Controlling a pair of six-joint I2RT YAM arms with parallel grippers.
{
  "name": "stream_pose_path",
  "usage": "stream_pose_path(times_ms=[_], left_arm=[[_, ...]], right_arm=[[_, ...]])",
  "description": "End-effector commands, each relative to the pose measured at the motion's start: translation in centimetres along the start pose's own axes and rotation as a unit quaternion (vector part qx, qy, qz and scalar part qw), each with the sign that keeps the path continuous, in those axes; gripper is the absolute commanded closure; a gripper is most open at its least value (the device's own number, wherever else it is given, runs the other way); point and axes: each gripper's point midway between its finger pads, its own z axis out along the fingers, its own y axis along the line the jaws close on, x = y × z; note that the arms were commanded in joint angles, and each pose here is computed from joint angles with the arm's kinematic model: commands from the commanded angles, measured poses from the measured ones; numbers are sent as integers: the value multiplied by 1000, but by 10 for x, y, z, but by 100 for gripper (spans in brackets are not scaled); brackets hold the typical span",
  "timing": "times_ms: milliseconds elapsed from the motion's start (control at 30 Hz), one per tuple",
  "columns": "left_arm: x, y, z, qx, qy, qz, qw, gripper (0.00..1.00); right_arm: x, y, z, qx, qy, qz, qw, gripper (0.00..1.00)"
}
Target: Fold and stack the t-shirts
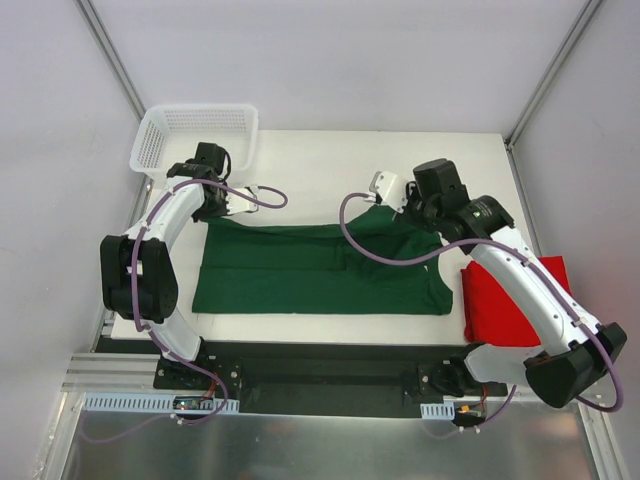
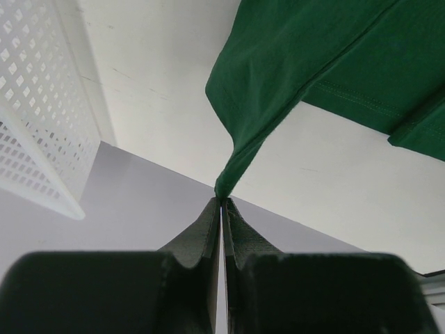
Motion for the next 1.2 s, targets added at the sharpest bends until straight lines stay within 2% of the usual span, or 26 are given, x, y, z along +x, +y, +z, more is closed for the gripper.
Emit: stream_pose_path(times_ms=[0, 367, 1167], left_arm=[[-2, -12, 1, 18, 1, -2, 1000, 100], [0, -20, 4, 26, 5, -6, 1000, 100], [9, -69, 13, 82, 18, -17, 996, 100]], right_arm=[[3, 3, -9, 5, 3, 1, 1000, 99], [13, 18, -8, -7, 16, -24, 1000, 99], [26, 49, 7, -60, 59, -62, 995, 99]])
